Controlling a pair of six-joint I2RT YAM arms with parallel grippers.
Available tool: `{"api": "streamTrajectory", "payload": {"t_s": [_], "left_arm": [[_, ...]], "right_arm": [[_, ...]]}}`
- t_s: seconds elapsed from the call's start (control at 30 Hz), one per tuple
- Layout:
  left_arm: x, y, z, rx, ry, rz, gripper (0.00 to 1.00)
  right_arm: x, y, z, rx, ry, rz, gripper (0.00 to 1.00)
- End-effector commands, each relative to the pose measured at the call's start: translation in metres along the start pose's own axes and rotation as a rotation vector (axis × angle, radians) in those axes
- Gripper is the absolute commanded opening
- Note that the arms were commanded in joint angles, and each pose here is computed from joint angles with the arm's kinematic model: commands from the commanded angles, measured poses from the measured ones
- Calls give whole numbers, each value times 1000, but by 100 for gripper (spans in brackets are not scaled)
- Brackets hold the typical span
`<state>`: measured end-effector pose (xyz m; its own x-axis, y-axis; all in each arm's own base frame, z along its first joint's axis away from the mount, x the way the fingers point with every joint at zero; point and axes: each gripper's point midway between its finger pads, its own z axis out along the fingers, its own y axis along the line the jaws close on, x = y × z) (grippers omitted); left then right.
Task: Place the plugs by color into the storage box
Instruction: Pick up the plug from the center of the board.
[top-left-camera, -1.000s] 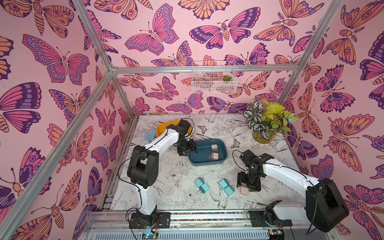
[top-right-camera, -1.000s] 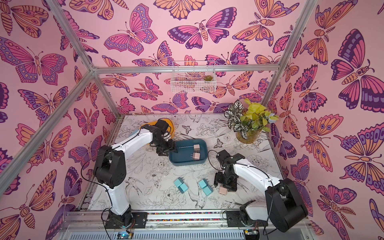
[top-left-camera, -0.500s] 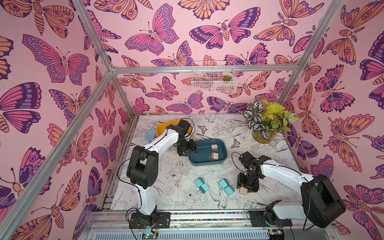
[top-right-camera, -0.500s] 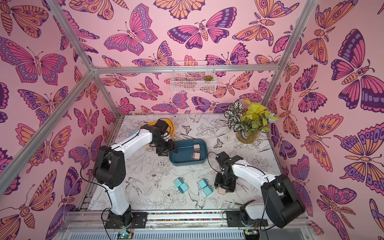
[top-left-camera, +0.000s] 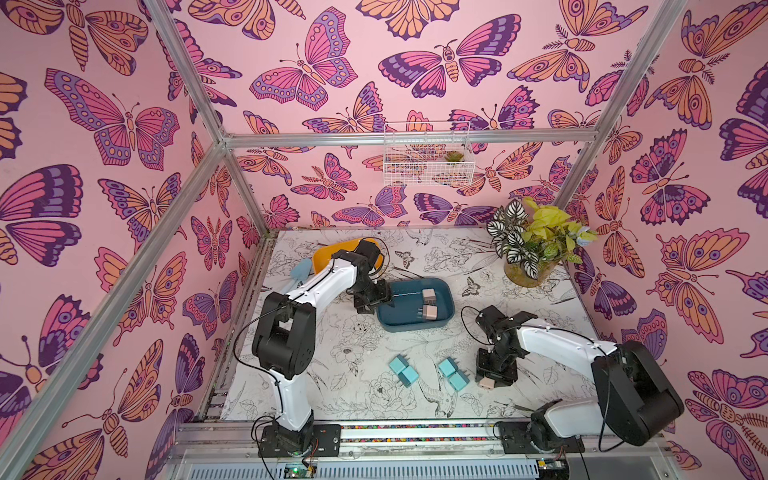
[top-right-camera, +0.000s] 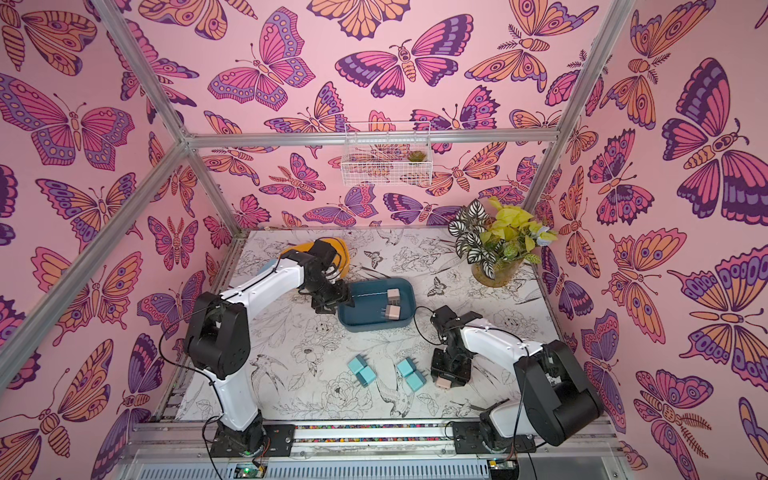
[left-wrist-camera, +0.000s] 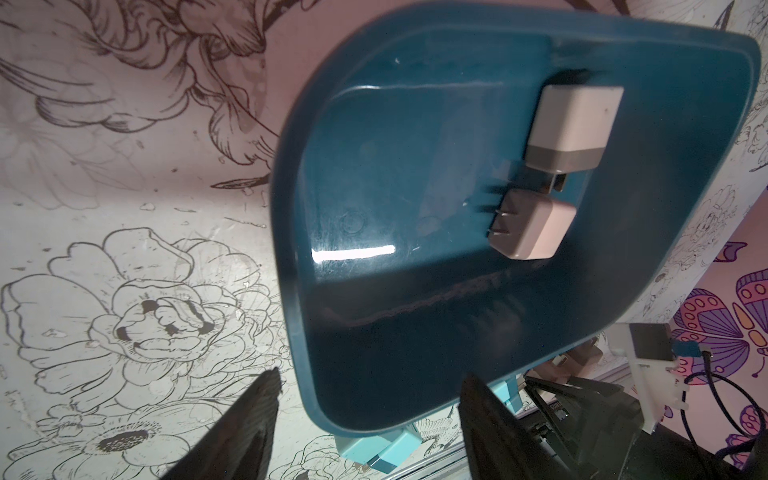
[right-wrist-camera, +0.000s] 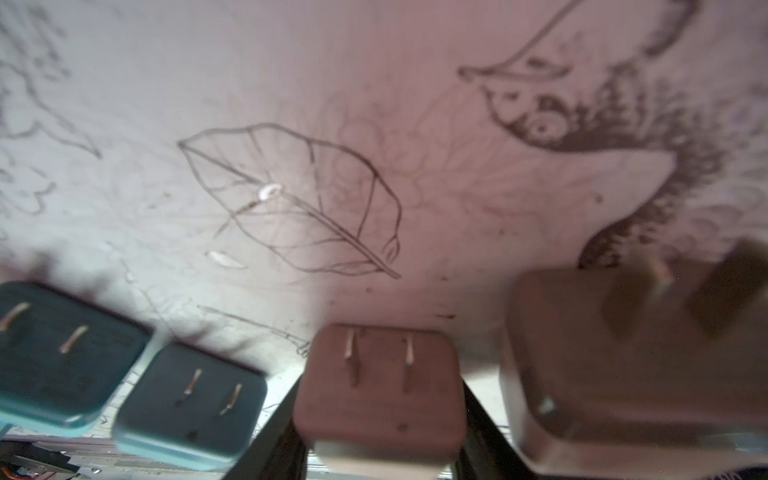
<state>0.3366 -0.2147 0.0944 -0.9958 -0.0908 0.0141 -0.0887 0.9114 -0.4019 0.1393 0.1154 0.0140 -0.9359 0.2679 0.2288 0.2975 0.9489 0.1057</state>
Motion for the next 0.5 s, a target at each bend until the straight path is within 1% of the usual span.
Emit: {"api": "streamTrajectory", "payload": {"t_s": [0.0,0.23,0.47], "left_arm": [[3,-4,-8,2,-19,5,71],[0,-8,-13,11,-33,10,71],[-3,-12,-19,21,-51,21,71]], "right_arm": [[-1,1,-6,24,0,-39,50],[-5,3,-25,38,-33,-91,46],[-6,5,-28,36,-40,-96,45]]}}
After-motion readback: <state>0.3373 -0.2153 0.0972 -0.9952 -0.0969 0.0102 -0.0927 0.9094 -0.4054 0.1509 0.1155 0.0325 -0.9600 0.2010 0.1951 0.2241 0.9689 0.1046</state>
